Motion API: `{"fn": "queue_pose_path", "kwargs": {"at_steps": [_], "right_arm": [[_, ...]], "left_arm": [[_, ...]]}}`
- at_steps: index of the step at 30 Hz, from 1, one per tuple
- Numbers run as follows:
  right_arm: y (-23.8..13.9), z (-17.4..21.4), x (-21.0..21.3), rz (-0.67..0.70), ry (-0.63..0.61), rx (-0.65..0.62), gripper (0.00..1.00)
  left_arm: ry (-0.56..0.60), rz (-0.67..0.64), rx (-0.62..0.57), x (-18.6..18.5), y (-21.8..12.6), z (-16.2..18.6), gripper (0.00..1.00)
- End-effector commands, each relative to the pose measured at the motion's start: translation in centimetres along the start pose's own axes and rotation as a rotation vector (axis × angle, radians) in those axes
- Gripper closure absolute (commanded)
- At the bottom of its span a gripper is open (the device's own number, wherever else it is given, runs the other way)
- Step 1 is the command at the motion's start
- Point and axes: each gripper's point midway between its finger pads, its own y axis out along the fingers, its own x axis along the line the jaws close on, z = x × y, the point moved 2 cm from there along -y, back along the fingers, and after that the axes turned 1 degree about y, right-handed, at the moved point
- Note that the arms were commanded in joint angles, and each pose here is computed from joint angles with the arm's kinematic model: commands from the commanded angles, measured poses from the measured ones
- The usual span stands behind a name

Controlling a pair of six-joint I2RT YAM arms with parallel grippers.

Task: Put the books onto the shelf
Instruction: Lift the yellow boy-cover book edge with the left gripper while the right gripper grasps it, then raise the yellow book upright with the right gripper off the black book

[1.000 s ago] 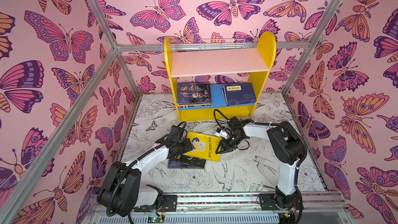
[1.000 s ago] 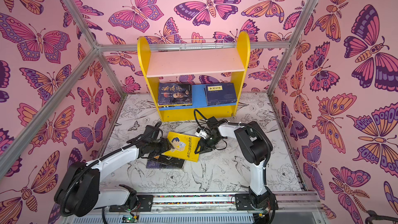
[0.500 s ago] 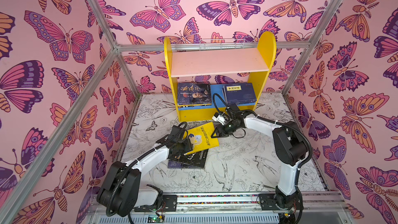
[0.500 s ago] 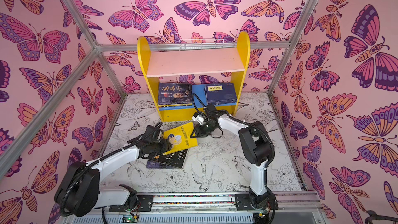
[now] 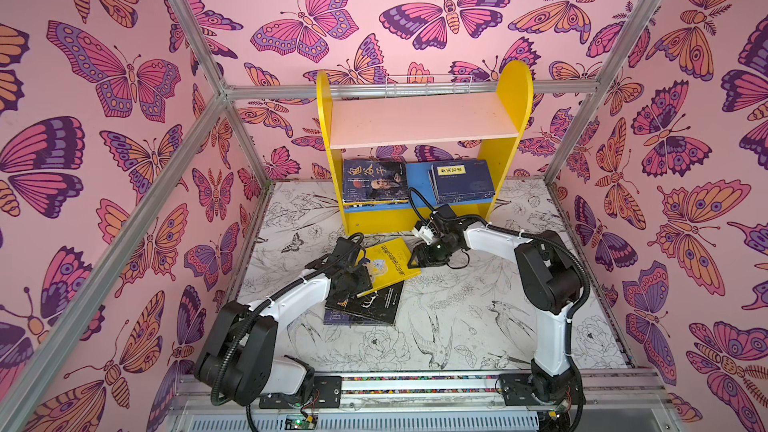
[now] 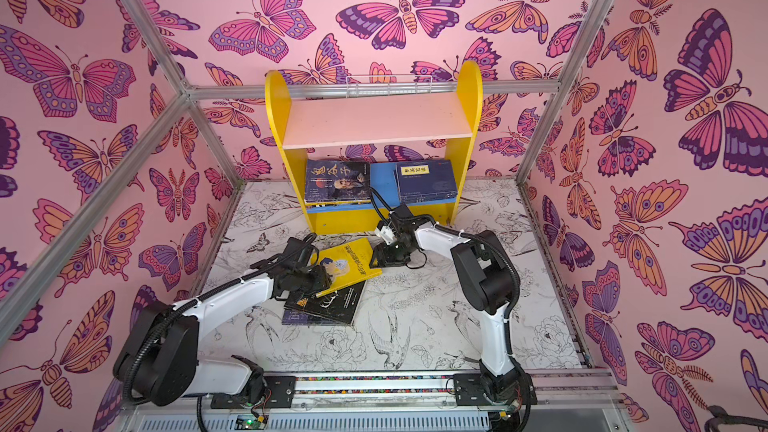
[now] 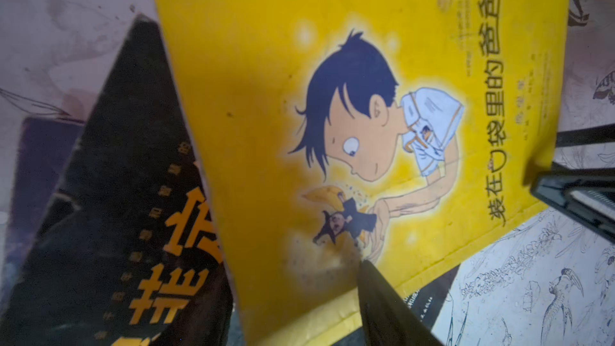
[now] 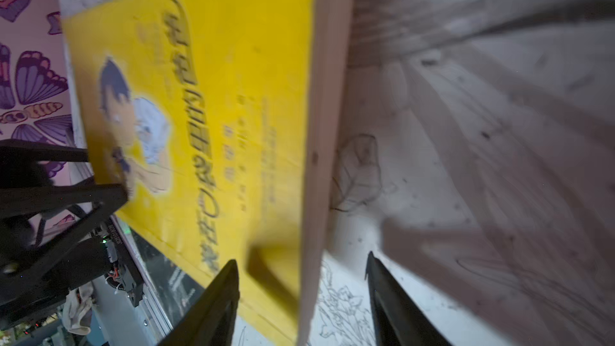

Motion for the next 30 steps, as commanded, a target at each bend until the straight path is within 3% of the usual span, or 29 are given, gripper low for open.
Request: {"fn": "queue_pose_path", "kwargs": {"at_steps": [1, 12, 18, 23, 30], "right_arm": [[-0.6, 1.0, -1.1, 0.023, 0.043, 0.008, 0.39], [1.6, 2.8, 1.3, -0.349, 0.168, 0.07, 0.5], [1.8, 1.9, 0.9, -0.389, 0.236, 0.056, 0.49], [1.5, 0.2, 0.4, -0.427, 0.287, -0.026, 0.49], [-0.4, -1.0, 1.7, -0.493, 0.267, -0.093, 0.63]], "left_arm": [[-0.011, -0.162, 0.199, 4.3, 2.4, 4.9, 0.4], [-0.009, -0.163, 0.199, 4.4, 2.3, 5.0, 0.41], [-0.005, -0.16, 0.184, 4.4, 2.1, 4.8, 0.42], [-0.001, -0.16, 0.179, 4.4, 2.0, 4.8, 0.42], [0.003, -0.162, 0.177, 4.4, 2.0, 4.7, 0.42]]}}
